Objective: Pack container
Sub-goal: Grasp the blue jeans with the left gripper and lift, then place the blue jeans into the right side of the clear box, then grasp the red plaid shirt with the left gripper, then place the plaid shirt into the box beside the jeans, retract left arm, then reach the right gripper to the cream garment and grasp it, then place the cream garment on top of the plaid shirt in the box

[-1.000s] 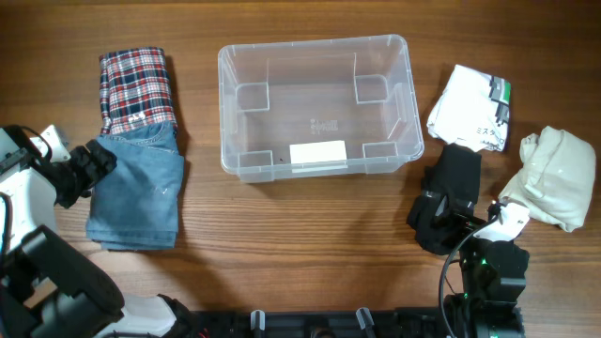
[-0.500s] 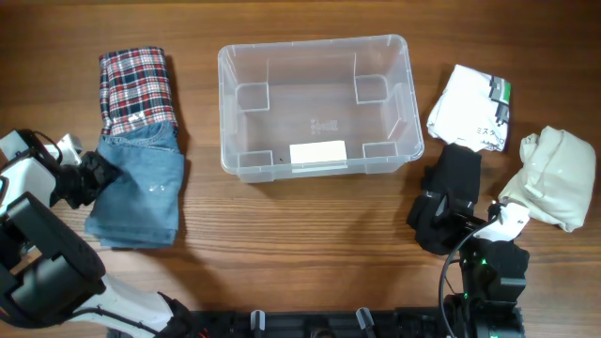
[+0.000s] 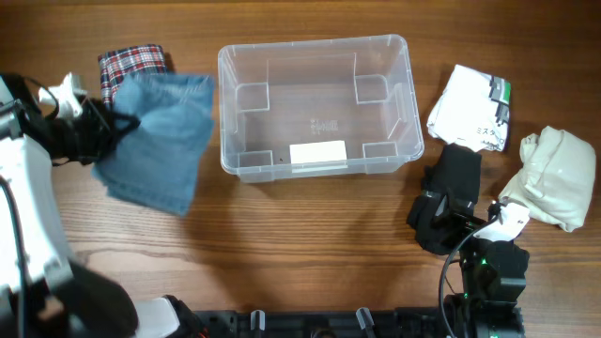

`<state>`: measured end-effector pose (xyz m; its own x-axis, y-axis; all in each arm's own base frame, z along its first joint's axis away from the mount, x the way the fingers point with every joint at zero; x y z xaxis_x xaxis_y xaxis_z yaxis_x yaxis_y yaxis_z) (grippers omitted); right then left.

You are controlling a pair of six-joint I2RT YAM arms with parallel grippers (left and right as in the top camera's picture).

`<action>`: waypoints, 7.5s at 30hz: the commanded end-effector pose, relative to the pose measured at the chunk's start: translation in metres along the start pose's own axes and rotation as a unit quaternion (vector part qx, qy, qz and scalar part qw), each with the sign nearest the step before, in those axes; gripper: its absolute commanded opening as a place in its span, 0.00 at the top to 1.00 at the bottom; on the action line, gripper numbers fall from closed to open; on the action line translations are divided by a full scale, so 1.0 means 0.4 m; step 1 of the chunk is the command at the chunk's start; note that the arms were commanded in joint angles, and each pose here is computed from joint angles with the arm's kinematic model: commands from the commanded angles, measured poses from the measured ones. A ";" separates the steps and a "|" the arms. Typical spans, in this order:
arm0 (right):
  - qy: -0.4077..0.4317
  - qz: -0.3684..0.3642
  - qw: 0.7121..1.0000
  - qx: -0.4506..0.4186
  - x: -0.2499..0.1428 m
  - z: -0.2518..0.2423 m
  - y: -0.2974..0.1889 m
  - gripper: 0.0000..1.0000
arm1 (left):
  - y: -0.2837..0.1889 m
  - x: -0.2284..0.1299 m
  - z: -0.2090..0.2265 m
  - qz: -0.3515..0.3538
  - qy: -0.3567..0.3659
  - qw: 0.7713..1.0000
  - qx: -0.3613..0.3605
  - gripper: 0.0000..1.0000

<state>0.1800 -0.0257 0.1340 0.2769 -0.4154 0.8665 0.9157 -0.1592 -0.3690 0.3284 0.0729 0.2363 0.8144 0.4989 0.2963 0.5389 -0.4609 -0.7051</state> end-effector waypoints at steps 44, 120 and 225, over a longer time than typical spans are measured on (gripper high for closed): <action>0.004 -0.008 1.000 0.004 0.008 0.003 -0.003 0.00 | 0.439 -0.174 -0.528 -0.024 0.104 0.994 -0.024 0.22; 0.004 -0.008 1.000 0.004 0.008 0.003 -0.003 0.00 | 0.573 -0.180 -0.318 -0.001 0.049 0.982 0.184 0.72; 0.184 0.153 0.940 0.242 0.592 0.134 0.159 0.96 | -0.156 -0.040 -0.195 -0.171 0.048 0.955 0.238 0.00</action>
<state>0.3204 -0.1525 0.2721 0.4819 -0.7251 0.4919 0.8553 0.2672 -0.4440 0.2990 0.0331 0.3214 0.6423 0.4953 0.5849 0.6281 0.0971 -0.7720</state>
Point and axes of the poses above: each gripper's point midway between its finger pads, its own y axis out along the fingers, its own z axis along the line the jaws close on, x = y × z, the point moved 4 cm from there along -y, back along the fingers, and after that the axes turned 5 degrees about y, right-handed, at the moved point
